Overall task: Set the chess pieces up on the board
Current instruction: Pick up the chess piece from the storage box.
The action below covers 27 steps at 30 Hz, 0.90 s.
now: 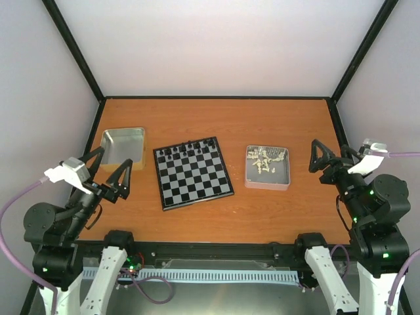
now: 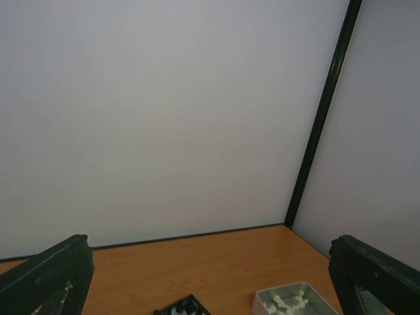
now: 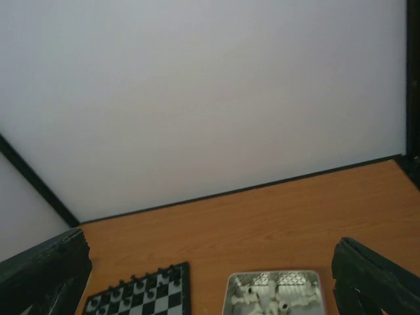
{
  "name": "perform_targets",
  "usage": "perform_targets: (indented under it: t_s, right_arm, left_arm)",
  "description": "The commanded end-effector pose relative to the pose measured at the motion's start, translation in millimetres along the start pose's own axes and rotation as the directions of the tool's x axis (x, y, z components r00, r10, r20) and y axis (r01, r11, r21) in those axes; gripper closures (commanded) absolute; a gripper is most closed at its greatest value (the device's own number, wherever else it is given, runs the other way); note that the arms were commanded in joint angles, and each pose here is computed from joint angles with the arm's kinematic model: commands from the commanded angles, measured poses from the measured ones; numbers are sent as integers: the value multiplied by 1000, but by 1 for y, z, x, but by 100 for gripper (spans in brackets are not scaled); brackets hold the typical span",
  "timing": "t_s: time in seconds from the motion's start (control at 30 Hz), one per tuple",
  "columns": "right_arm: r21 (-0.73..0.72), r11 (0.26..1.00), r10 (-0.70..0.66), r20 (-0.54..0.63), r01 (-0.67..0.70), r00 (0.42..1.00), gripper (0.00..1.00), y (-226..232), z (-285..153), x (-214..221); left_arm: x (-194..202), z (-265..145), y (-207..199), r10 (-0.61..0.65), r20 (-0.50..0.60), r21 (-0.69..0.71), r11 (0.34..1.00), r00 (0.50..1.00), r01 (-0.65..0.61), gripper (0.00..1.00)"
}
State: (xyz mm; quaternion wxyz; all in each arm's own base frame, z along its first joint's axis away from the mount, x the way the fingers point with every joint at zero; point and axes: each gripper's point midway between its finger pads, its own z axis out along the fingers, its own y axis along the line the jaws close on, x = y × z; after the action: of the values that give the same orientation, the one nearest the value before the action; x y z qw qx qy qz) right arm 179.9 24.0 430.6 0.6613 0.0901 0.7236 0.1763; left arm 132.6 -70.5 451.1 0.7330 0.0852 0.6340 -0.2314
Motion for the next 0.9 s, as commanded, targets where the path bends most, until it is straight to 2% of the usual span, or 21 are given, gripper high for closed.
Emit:
perform_targets:
  t_s: [0.0,0.3,0.47,0.63,0.87]
  right_arm:
    - [-79,996,24,-98,-32,995,0,11,1,22]
    - [-122,992,3,-292,-40,956,0,8,31,72]
    - [-66,996,34,-397,-65,917,1,-9,63,102]
    - [32,994,106,-526,-105,844,15,-31,107,142]
    - [129,992,94,-618,-18,780,27,-51,147,189]
  left_arm:
    - [6,3,-5,-53,-15,41,998,998,54,0]
    - [50,28,-4,-158,-144,115,978,977,175,0]
    - [69,39,-7,-180,-183,177,961,966,213,0]
    - [81,44,-6,-119,-148,228,962,982,151,0]
    - [75,63,19,-121,-84,125,984,989,130,0]
